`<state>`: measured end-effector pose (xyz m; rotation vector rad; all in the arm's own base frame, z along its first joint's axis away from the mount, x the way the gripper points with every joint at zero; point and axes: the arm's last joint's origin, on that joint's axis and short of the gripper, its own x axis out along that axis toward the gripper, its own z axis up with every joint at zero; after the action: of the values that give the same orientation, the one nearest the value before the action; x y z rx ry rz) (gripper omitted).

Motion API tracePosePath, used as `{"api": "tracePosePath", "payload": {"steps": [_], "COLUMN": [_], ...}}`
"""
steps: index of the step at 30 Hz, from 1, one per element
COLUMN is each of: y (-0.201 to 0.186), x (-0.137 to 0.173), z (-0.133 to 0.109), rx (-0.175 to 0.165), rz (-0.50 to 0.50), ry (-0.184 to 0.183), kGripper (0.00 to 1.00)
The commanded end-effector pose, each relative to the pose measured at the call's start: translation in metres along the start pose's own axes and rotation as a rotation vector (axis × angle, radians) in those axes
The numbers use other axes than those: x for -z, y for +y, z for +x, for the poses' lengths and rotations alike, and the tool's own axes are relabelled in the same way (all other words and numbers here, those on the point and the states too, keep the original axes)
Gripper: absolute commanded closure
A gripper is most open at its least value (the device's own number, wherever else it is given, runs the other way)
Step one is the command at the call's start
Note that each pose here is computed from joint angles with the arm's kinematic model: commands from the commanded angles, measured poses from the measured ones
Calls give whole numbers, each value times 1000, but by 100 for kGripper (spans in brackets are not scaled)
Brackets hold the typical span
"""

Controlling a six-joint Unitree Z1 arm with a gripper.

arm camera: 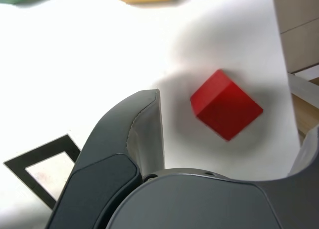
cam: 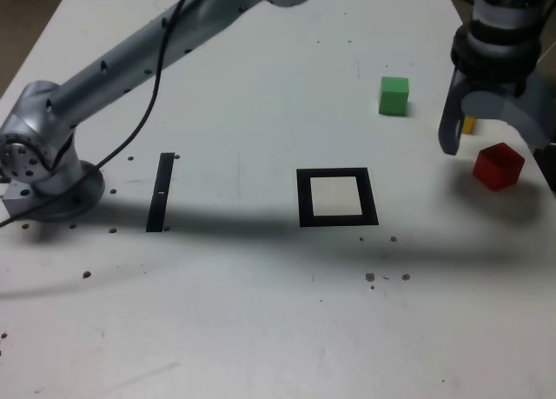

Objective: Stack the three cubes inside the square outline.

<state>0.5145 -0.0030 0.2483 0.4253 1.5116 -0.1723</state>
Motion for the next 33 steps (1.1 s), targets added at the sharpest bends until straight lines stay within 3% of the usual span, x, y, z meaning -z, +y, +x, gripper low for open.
{"api": "tracePosePath", "payload": {"steps": [1, 10, 25, 33], "y": [2, 5, 8, 9], "x": [0, -2, -6, -7], "z": [3, 5, 4, 5], "rx": [0, -4, -33, -54], "rz": [3, 72, 502, 539], "ry": [6, -3, -24, -12], "kGripper": [1, 1, 1, 1]}}
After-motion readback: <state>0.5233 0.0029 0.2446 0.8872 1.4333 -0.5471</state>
